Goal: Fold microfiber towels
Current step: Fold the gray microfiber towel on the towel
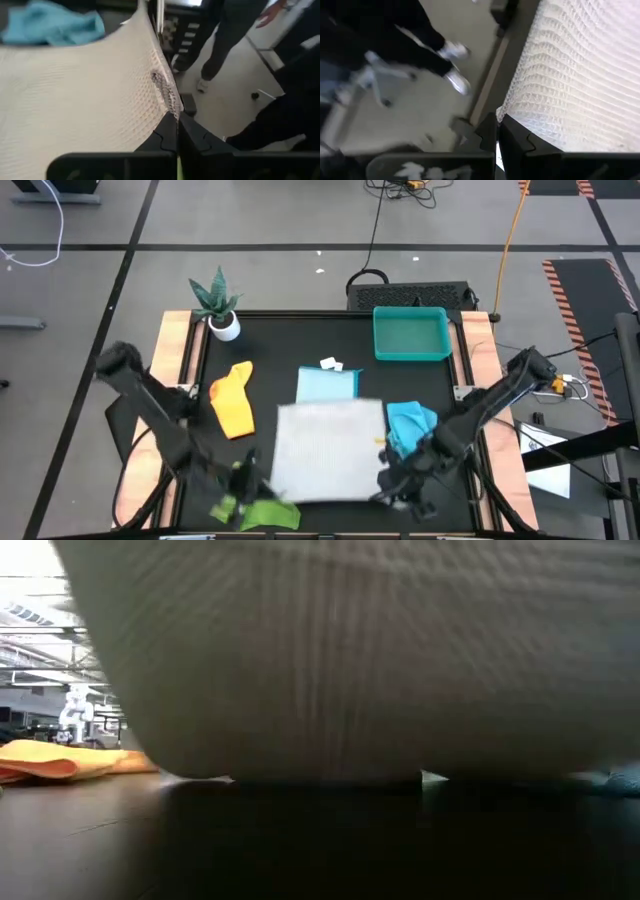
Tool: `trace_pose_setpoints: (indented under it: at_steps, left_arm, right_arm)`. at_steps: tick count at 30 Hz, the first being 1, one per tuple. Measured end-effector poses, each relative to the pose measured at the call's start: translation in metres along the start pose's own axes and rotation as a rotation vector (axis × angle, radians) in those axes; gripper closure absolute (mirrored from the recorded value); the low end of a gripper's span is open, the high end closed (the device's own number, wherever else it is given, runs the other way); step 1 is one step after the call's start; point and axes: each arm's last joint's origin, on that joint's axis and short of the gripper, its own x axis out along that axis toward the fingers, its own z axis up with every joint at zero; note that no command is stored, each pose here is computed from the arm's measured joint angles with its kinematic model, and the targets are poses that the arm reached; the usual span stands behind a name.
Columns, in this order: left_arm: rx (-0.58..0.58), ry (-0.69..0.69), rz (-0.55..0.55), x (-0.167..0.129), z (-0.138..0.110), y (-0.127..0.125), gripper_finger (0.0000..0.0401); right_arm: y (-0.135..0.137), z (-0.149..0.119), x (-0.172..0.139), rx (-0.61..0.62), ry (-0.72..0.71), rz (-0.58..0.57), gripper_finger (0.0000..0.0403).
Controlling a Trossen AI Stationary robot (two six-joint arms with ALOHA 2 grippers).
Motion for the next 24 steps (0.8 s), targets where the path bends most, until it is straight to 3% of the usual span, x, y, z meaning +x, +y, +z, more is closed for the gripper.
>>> trace_pose_setpoints:
  at_steps: [5,9,13,18,24]
  left_arm:
    - [-0.097,0.060,0.091,0.045,-0.053,-0.019,0.0401]
    - [-0.147,0.030,0.172,0.053,-0.067,-0.020,0.0401]
    - [-0.140,0.017,0.304,0.038,-0.064,-0.010,0.0401]
    - [-0.143,0.069,0.495,0.017,-0.053,0.020,0.0401]
    - [-0.199,0.179,0.647,0.024,-0.040,0.064,0.0401]
  right_arm:
    - [-0.020,-0.043,0.042,0.187,-0.126,0.057,0.0403]
    - [-0.031,-0.053,0.045,0.250,-0.124,0.052,0.0403]
    - [-0.047,-0.041,0.036,0.228,-0.142,0.068,0.0403]
    - [-0.086,-0.032,0.012,0.249,-0.115,0.014,0.0403]
    - [-0.134,-0.034,-0.024,0.282,-0.071,-0.071,0.0403]
